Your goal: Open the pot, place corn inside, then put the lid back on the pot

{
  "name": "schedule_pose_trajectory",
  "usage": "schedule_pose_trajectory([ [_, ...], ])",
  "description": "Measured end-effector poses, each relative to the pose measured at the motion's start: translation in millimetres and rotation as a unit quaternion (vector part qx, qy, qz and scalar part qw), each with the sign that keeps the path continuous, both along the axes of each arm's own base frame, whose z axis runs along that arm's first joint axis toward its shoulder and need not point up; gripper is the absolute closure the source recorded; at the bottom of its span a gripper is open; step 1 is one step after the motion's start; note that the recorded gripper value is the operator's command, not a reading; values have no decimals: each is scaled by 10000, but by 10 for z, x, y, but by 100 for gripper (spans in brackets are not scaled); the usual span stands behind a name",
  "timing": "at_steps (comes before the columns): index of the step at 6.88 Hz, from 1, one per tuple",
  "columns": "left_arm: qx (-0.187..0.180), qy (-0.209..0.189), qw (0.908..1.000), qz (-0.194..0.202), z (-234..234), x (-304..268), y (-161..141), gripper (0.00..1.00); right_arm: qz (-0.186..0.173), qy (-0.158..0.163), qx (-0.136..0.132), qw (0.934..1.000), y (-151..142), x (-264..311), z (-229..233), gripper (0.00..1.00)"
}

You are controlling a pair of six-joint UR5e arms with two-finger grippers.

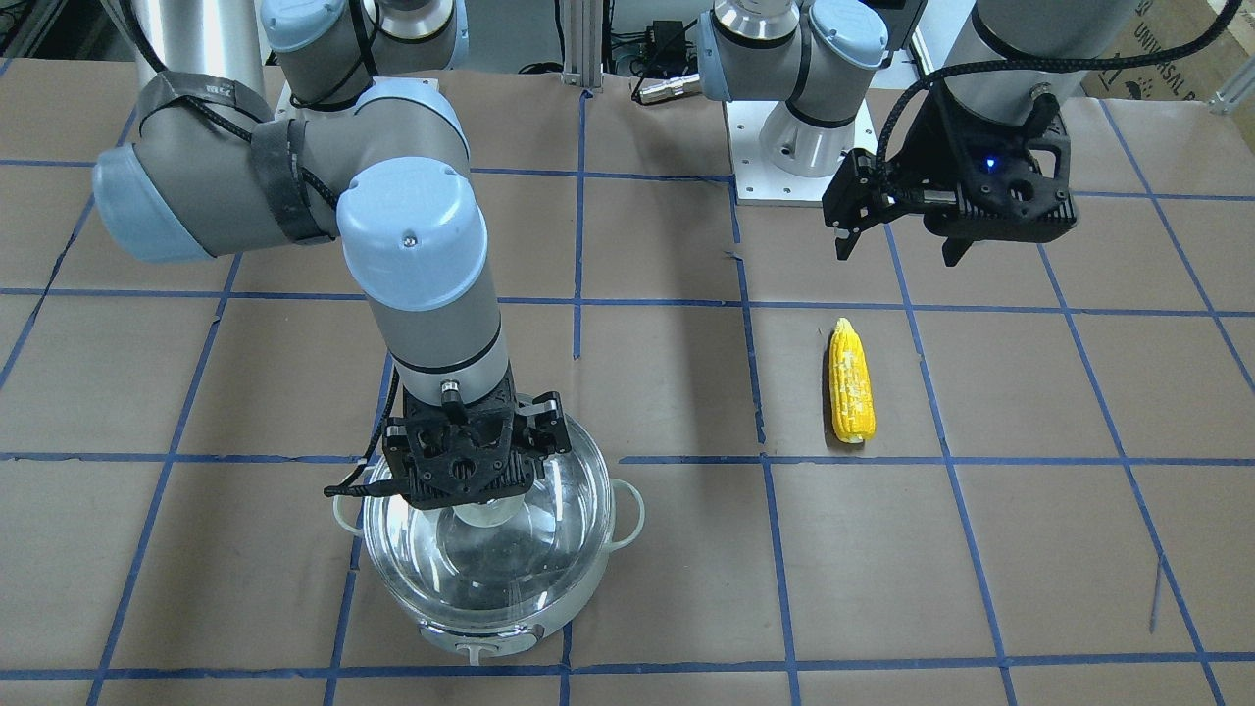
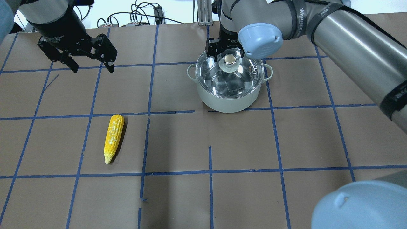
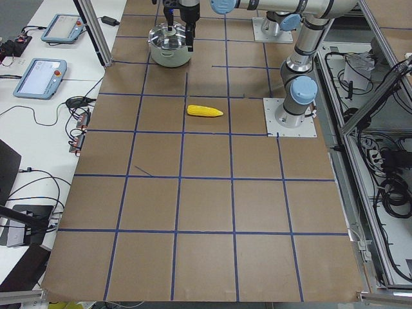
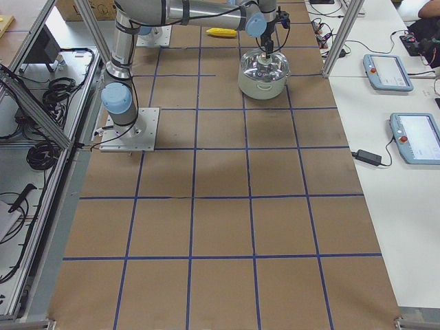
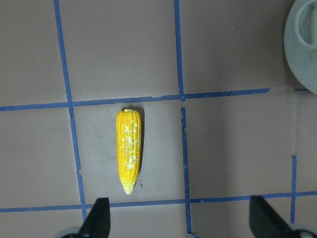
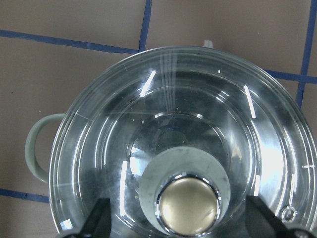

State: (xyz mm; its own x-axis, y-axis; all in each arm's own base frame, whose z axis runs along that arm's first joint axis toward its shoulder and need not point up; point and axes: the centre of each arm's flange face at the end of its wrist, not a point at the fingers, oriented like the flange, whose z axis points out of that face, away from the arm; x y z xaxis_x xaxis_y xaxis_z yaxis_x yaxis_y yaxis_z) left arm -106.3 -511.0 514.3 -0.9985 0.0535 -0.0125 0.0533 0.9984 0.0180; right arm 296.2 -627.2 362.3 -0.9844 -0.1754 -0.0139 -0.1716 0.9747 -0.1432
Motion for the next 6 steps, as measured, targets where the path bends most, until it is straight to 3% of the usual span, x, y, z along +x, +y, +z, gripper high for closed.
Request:
schedule_pose_trajectory([
  [3, 4, 0, 10000, 0, -5, 0, -2, 0, 86, 42, 91, 9999, -23, 18, -122, 14],
  [4, 6, 0, 10000, 0, -6, 0, -1, 0, 151, 58, 105, 9998, -23, 7, -132, 22],
  [6, 5, 0, 10000, 0, -5, 0, -2, 0, 211, 87, 137, 9996, -30, -21, -156, 51],
])
